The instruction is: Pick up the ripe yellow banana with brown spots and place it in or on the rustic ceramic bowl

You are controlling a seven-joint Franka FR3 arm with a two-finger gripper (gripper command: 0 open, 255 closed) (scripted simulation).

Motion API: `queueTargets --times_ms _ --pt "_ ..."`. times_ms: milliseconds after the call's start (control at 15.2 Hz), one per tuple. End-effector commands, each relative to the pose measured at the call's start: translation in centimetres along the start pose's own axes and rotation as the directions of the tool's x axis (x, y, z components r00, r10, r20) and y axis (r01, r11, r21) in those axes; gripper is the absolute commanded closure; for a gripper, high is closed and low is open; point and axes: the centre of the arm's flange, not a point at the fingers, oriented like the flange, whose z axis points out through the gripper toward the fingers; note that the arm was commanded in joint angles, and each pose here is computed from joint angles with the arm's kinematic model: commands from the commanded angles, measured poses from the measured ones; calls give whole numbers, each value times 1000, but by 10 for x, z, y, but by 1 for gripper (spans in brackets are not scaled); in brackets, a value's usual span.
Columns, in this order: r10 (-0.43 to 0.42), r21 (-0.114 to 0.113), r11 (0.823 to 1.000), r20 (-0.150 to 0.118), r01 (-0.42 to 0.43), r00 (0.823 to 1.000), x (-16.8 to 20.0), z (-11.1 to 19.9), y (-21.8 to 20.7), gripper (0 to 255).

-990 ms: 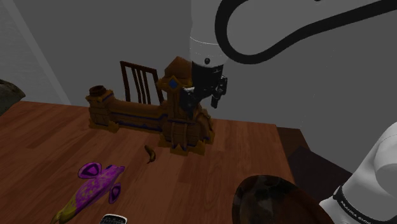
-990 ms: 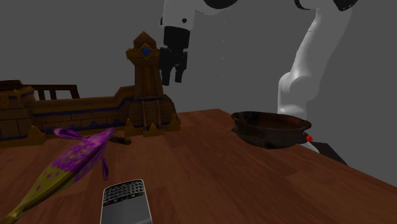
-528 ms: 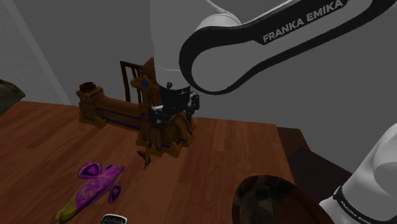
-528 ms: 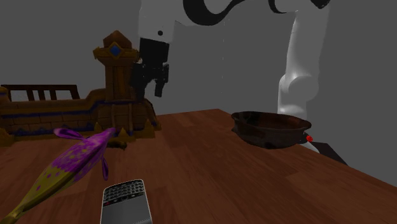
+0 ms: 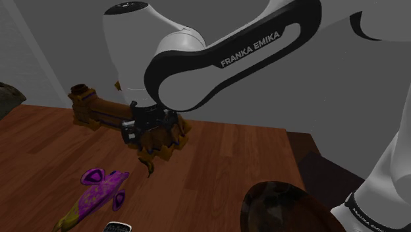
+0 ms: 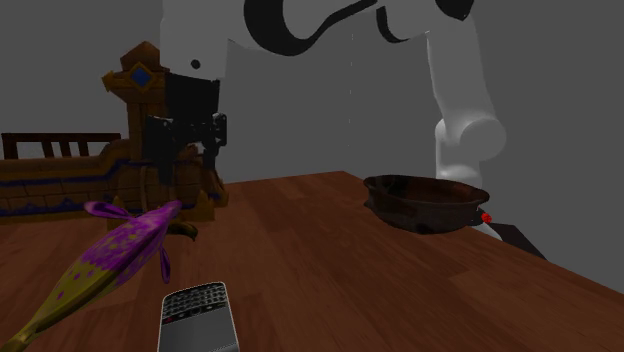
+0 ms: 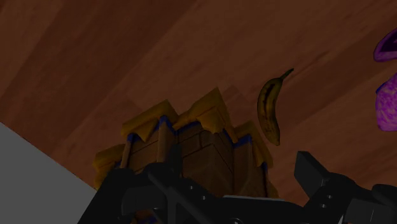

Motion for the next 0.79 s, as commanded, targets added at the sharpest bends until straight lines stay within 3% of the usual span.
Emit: queueTargets --times_ms 0,330,726 --pt "-5 0 1000 50 5 999 -6 43 -5 0" --pt "-5 0 1000 50 5 999 -7 72 -5 0" --pt "-5 0 1000 50 5 999 -7 72 -5 0"
